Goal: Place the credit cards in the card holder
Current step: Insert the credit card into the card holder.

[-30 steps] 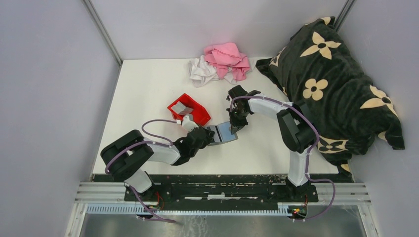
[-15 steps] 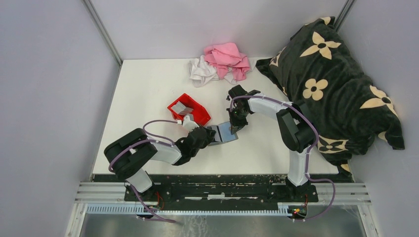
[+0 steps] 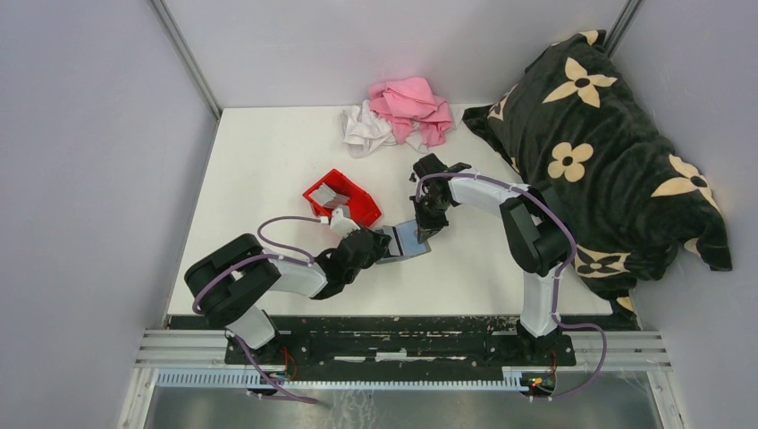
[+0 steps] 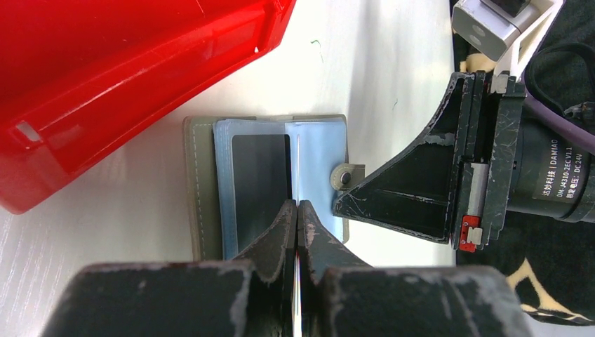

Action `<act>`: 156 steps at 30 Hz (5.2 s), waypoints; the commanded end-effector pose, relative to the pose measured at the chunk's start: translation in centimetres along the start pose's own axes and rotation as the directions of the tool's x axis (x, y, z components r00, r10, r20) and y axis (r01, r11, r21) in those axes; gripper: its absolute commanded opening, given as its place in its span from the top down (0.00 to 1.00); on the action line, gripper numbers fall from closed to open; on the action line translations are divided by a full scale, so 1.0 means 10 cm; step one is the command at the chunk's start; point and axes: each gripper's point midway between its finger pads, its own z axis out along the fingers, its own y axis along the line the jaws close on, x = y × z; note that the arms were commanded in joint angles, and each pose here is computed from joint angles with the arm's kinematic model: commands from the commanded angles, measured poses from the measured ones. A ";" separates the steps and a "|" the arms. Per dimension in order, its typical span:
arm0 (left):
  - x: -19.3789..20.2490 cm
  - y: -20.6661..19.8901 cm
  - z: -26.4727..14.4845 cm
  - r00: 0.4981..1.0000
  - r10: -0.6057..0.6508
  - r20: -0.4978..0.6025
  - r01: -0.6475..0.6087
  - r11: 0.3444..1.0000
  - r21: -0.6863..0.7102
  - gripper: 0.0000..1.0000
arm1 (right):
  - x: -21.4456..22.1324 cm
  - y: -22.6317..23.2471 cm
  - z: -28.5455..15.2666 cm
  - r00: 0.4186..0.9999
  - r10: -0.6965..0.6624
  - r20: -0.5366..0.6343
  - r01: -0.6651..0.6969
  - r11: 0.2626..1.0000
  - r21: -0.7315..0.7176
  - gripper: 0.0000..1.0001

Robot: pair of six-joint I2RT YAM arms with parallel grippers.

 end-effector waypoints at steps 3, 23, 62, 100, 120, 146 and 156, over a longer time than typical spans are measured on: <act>-0.03 -0.17 0.01 0.998 -0.059 0.011 0.058 0.997 0.044 0.97 | -0.04 -0.03 0.07 1.000 -0.003 0.001 0.003 1.000 0.020 0.99; 0.02 -0.09 0.08 0.994 -0.108 0.026 0.108 0.994 0.022 0.97 | -0.01 -0.04 0.09 1.000 -0.008 -0.015 0.008 1.000 0.024 0.99; 0.10 0.29 0.08 0.987 -0.100 0.124 0.111 0.990 -0.088 0.97 | 0.08 -0.12 0.13 0.998 -0.013 -0.058 0.016 0.999 0.051 0.99; 0.50 0.35 0.06 0.995 -0.076 -0.061 0.073 0.996 -0.060 0.97 | 0.04 -0.12 0.19 0.998 -0.005 -0.070 0.010 0.998 0.060 0.99; 0.66 0.24 0.30 0.995 -0.060 -0.078 0.053 0.995 -0.088 0.97 | 0.11 -0.11 0.16 0.996 -0.006 -0.086 0.011 0.999 0.051 0.99; 0.51 0.14 0.17 0.974 0.175 -0.144 -0.203 0.955 -0.216 0.58 | -0.18 0.09 -0.31 0.997 -0.047 0.067 0.047 0.999 0.008 0.67; 0.24 -0.14 0.08 0.966 0.241 -0.092 -0.255 0.947 -0.194 0.54 | -0.22 0.15 -0.37 0.994 -0.055 0.093 0.057 0.998 -0.014 0.66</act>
